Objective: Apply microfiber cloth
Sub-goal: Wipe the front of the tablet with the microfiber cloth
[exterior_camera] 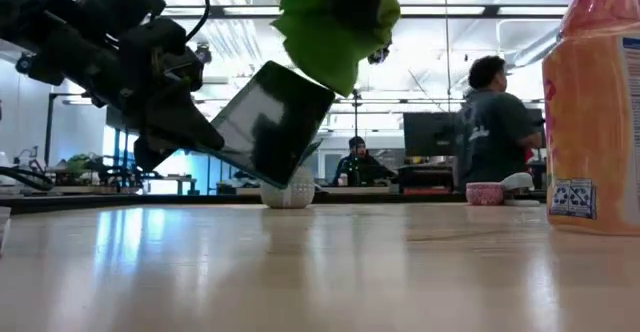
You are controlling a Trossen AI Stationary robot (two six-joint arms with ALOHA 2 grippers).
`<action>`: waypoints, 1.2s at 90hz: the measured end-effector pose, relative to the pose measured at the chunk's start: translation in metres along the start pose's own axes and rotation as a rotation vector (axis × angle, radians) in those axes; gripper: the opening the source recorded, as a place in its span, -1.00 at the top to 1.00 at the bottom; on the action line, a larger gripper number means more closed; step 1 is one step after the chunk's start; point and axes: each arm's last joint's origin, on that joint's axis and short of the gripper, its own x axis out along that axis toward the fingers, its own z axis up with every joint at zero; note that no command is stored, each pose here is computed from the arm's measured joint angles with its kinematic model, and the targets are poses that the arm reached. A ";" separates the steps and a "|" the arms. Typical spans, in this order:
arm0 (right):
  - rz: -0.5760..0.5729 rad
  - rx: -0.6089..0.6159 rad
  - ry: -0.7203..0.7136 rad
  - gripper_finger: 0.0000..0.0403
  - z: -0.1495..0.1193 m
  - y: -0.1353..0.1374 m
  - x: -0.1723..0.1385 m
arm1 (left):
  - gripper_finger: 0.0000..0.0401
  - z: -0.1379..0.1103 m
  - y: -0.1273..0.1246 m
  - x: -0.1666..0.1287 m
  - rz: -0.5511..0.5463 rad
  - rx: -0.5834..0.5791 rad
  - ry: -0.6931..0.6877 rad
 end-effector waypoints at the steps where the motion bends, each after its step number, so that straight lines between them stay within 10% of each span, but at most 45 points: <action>1: 0.001 0.003 -0.001 0.99 0.000 0.000 0.001 | 0.95 0.000 0.000 0.000 0.000 -0.002 0.000; 47: 0.309 0.097 -0.196 0.99 0.012 0.111 -0.001 | 0.95 0.002 -0.002 0.000 -0.010 -0.041 -0.013; 71: 0.652 0.274 -0.240 0.99 0.007 0.141 -0.006 | 0.95 0.008 -0.007 0.001 -0.023 0.005 -0.035; 108: 0.342 0.079 -0.107 0.99 -0.003 0.098 0.018 | 0.95 0.007 -0.006 0.001 -0.032 0.036 -0.025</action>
